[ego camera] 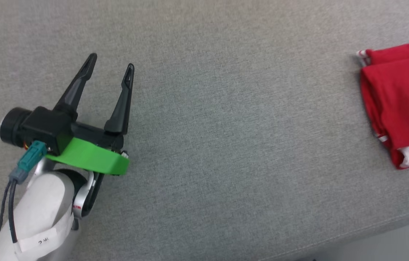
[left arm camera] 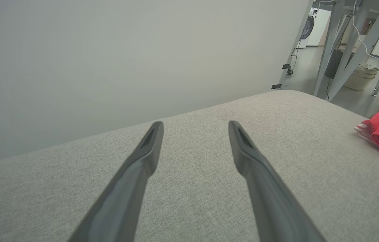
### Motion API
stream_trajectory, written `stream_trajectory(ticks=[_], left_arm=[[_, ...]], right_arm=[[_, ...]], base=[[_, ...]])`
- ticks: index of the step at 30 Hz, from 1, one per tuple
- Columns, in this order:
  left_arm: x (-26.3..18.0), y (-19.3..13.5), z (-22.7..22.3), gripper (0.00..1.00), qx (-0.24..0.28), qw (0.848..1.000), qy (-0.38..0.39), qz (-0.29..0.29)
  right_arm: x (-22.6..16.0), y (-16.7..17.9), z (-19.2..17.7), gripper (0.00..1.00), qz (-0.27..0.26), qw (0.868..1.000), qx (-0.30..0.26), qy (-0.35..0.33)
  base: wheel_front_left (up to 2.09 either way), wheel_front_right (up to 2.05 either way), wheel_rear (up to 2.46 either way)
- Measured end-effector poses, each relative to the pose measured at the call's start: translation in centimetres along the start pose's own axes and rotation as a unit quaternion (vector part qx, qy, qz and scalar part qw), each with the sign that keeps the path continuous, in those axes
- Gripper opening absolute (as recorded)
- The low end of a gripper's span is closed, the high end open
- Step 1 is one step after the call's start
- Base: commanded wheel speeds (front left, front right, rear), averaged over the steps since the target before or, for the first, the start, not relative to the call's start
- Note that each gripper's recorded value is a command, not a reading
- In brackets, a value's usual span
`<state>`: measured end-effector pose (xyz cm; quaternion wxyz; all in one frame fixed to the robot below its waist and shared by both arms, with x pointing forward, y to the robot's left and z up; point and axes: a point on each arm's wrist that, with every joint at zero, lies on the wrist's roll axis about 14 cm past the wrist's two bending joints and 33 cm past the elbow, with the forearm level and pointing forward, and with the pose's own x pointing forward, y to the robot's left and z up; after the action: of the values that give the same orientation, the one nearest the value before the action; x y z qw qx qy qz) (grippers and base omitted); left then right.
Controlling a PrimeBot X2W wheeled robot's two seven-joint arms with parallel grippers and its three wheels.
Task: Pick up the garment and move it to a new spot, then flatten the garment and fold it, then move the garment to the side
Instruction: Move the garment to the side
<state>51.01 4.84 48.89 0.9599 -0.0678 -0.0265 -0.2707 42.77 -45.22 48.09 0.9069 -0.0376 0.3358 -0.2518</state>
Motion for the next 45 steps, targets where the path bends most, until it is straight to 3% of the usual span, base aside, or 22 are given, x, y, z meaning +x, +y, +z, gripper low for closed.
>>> stream_trajectory(ticks=[5,12,13,14,20,29,39,45], left_arm=[[1.2,0.8,-1.3,1.0,0.005,1.0,0.001,-0.009],[1.9,1.6,-4.2,1.0,-0.002,1.0,0.019,-0.012],[1.8,1.8,-4.7,1.0,-0.004,1.0,0.023,-0.008],[1.7,2.1,-4.9,1.0,-0.005,1.0,0.026,-0.004],[0.9,3.1,-5.0,1.0,0.001,0.999,0.028,0.016],[-0.7,3.5,-2.7,1.0,0.006,0.999,0.014,0.048],[-5.9,3.5,-0.9,1.0,0.003,0.994,0.028,0.108],[-9.8,4.4,1.4,1.0,0.002,0.986,0.017,0.164]], right_arm=[[1.7,-1.3,1.5,0.0,-0.036,0.999,0.005,-0.017],[4.8,-0.7,-1.9,0.0,-0.061,0.998,-0.004,0.03],[5.3,-0.2,-2.4,0.19,-0.058,0.998,-0.006,0.036],[5.6,0.3,-2.8,1.0,-0.054,0.998,-0.004,0.037],[6.5,1.0,-3.0,1.0,-0.054,0.998,-0.012,0.023],[4.0,0.2,3.0,1.0,-0.058,0.988,-0.034,-0.141],[-0.8,4.1,2.6,1.0,0.036,0.967,0.001,-0.252],[-6.5,11.1,0.6,1.0,0.135,0.941,0.051,-0.305]], base=[[0.0,0.0,0.0],[0.0,0.0,0.0],[0.0,0.0,0.0],[0.0,0.0,0.0],[0.0,0.0,0.0],[0.0,0.0,0.0],[0.0,0.0,0.0],[0.0,0.0,0.0]])
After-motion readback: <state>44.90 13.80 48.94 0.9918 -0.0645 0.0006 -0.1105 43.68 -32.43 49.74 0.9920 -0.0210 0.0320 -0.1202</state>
